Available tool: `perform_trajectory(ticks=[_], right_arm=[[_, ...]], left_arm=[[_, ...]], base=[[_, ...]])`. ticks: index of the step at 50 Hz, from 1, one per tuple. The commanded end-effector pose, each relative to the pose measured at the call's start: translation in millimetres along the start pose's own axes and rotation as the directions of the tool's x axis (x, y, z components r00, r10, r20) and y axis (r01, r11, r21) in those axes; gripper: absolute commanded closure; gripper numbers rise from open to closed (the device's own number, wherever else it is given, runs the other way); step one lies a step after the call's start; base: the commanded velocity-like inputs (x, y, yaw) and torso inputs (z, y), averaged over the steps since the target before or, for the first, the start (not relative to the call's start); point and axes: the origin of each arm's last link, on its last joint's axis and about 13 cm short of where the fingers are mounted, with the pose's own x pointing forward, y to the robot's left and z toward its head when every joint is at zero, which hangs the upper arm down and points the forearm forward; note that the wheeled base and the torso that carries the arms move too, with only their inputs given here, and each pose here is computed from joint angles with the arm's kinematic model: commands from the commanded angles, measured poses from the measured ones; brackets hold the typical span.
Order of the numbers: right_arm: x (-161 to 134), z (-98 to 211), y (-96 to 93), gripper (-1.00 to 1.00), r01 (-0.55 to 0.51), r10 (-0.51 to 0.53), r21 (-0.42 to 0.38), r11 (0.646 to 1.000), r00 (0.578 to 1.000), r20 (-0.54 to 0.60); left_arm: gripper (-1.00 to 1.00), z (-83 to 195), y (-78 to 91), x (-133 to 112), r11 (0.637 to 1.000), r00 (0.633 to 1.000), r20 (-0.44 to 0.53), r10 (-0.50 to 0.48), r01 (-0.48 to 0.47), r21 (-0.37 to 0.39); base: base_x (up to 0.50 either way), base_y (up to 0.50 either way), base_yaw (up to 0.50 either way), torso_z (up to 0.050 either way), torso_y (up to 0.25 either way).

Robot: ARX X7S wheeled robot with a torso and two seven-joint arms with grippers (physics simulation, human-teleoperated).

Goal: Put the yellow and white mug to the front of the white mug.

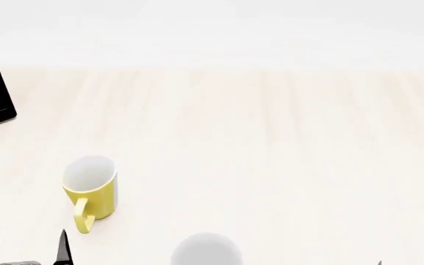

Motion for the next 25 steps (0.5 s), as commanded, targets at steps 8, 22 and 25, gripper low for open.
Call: perform_trajectory(ticks=[8, 22, 25], right_arm=[[-0.4, 0.9, 1.5, -1.0, 0.01, -0.01, 0.016, 1.0, 1.0, 0.011], [0.3, 0.5, 2.9, -1.0, -0.015, 0.015, 0.022, 1.0, 1.0, 0.007], [0.7, 0.2, 2.6, -1.0, -0.015, 0.014, 0.022, 1.0, 1.0, 0.006]], left_arm=[[-1.0, 3.6, -3.6, 2.0, 0.999, 0.999, 0.047, -0.014, 0.012, 0.034], [-1.0, 3.4, -2.4, 1.6, 0.998, 0.997, -0.053, -0.063, 0.064, 0.022], [-1.0, 5.6, -2.6, 1.6, 0.996, 0.995, -0.056, -0.085, 0.087, 0.03]], base=[[0.08, 0.0, 0.0, 0.0, 0.0], [0.0, 0.0, 0.0, 0.0, 0.0], [0.0, 0.0, 0.0, 0.0, 0.0]])
